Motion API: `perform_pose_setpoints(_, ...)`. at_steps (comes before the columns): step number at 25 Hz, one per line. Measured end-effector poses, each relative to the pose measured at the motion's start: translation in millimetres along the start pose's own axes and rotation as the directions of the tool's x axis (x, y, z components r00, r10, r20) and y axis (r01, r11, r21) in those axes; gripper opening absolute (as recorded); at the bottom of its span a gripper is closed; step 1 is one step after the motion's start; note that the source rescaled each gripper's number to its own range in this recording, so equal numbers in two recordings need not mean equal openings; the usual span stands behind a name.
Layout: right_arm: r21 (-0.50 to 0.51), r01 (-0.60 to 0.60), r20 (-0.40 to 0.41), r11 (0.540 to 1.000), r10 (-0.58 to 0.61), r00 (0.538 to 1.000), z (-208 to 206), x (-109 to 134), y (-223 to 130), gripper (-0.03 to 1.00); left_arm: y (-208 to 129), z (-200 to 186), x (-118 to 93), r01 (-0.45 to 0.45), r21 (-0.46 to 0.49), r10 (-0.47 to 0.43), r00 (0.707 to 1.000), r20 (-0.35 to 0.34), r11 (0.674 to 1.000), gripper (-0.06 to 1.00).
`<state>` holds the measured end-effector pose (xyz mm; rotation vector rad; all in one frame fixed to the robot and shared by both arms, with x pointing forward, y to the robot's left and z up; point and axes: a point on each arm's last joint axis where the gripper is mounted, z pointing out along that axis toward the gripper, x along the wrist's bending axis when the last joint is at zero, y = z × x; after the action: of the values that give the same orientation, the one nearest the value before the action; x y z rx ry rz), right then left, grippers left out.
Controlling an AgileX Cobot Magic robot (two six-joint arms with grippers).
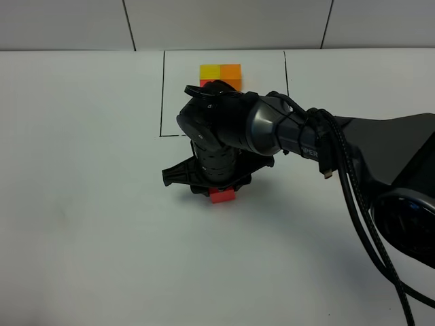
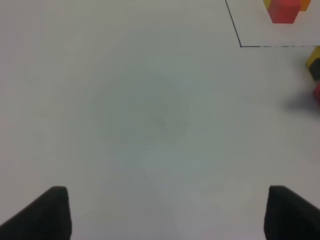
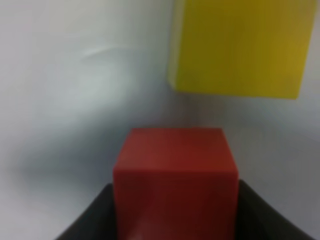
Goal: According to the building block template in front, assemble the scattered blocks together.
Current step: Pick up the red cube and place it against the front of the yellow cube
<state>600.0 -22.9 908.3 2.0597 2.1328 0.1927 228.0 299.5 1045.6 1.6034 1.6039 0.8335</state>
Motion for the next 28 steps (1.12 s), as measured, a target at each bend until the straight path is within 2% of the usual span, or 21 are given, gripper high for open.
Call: perform_pose_setpoints(28, -0.037, -0.112, 0.024, 0.993, 0.113, 0.993, 16.8, -9.9, 10.9, 0.03, 0.0, 0.0, 0.0, 0.000, 0.000, 0.000, 1.000, 0.000, 1.000, 0.65)
